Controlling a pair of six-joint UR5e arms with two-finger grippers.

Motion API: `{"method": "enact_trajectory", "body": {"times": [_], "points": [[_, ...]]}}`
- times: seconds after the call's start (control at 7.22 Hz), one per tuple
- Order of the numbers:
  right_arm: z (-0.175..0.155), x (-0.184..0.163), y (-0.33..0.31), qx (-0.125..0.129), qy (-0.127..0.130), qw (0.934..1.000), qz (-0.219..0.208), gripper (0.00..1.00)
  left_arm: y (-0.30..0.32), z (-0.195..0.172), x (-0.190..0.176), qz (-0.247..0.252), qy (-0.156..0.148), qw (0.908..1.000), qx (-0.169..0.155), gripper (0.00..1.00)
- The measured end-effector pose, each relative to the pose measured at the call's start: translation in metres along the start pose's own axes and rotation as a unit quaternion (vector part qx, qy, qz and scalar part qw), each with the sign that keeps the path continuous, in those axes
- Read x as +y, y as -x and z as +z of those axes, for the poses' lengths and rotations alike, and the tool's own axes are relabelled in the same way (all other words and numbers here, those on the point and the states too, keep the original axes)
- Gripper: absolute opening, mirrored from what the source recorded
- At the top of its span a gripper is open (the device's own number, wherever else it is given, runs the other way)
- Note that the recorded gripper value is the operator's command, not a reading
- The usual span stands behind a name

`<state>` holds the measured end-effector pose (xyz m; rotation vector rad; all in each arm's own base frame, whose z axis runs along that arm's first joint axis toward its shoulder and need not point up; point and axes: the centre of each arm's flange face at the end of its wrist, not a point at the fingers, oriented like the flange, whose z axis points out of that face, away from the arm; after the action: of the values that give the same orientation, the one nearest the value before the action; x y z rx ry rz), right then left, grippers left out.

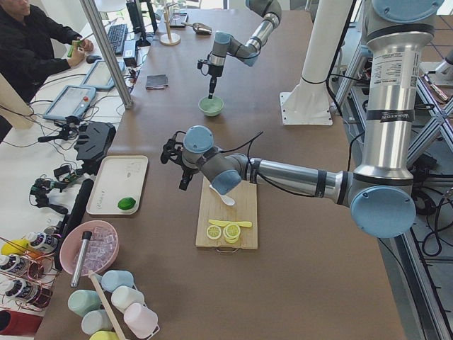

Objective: Place spoon in bowl
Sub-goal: 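Release the bowl and lift the right gripper away while the left gripper reaches the spoon, then grasp the white spoon handle on the bamboo board with the left gripper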

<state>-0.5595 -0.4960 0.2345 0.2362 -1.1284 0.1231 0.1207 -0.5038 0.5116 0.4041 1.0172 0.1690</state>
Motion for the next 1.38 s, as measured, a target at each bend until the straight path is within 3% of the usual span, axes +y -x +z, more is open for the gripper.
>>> {"method": "enact_trajectory", "body": {"times": [0.14, 0.55, 0.97, 1.38], "points": [[-0.009, -0.013, -0.005, -0.002, -0.001, 1.0000, 0.000, 1.00, -0.021, 0.022, 0.007, 0.031, 0.003, 0.9995, 0.006, 0.97], [-0.048, -0.051, -0.063, -0.007, 0.031, 0.9994, -0.016, 1.00, -0.041, 0.058, 0.032, 0.103, 0.006, 0.9946, -0.006, 0.96], [-0.076, -0.064, -0.126, 0.003, 0.035, 0.9986, -0.040, 1.00, -0.013, 0.078, 0.065, 0.161, 0.022, 0.9865, -0.023, 0.96], [-0.088, -0.072, -0.151, 0.008, 0.035, 0.9984, -0.045, 1.00, 0.017, 0.112, 0.100, 0.182, 0.026, 0.9830, -0.008, 0.96]]}}
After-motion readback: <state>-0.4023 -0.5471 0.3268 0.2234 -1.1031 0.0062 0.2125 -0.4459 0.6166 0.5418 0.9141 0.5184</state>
